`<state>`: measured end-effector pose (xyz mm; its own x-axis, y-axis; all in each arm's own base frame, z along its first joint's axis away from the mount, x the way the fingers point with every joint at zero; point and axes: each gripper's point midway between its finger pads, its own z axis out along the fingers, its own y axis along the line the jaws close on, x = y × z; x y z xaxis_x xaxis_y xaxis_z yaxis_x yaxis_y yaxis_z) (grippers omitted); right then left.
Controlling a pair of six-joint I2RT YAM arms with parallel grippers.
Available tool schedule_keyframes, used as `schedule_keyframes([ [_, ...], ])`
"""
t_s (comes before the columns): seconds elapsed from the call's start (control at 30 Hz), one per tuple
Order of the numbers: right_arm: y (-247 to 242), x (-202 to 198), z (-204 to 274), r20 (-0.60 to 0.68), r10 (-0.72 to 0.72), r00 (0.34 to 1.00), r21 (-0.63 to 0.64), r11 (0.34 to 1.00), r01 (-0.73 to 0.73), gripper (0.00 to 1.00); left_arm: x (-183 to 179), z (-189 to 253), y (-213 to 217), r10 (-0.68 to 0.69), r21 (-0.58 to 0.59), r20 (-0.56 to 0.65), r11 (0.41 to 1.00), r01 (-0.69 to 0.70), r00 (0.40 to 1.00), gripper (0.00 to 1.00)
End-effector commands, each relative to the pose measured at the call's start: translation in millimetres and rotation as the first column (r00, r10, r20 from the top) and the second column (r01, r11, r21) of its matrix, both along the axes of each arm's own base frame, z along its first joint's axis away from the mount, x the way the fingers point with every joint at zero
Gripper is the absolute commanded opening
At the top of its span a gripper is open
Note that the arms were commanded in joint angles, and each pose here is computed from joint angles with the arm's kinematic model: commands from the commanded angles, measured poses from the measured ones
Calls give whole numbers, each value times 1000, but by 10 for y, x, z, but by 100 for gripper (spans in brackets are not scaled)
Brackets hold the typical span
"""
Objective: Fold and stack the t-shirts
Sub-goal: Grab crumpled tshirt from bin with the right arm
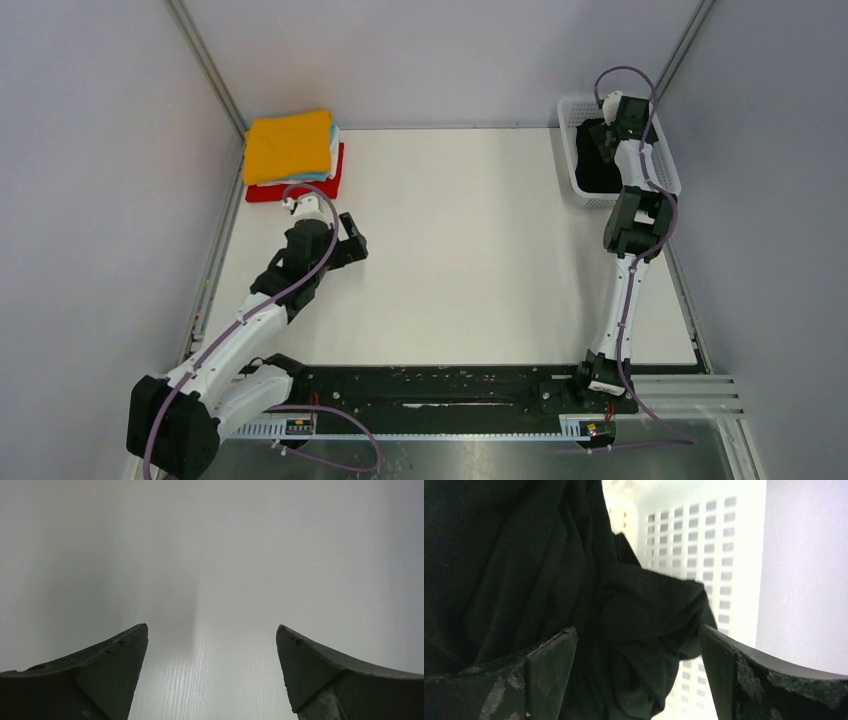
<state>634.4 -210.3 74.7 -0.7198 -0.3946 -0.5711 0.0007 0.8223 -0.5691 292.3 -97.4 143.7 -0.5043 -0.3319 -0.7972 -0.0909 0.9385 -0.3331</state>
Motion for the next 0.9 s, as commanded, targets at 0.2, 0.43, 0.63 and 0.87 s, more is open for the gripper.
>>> schedule_keyframes([
  [0.2, -77, 378, 21, -3, 177, 984, -286, 943, -170, 89, 335, 217, -219, -50, -23, 39, 998, 51, 998, 99],
  [0.43, -182, 348, -174, -36, 149, 988, -299, 942, -153, 68, 358, 267, -110, 16, -22, 76, 1000, -14, 997, 99],
  [0.63, -232, 346, 62, 50, 95, 994, -280, 957, -77, 9, 274, 446, 2, 51, -26, 134, 999, -48, 990, 99],
  [0.87, 47, 250, 1195, 231, 63, 971, -247, 969, -4, 0, 129, 533, 57, 54, -50, 179, 998, -46, 982, 99],
])
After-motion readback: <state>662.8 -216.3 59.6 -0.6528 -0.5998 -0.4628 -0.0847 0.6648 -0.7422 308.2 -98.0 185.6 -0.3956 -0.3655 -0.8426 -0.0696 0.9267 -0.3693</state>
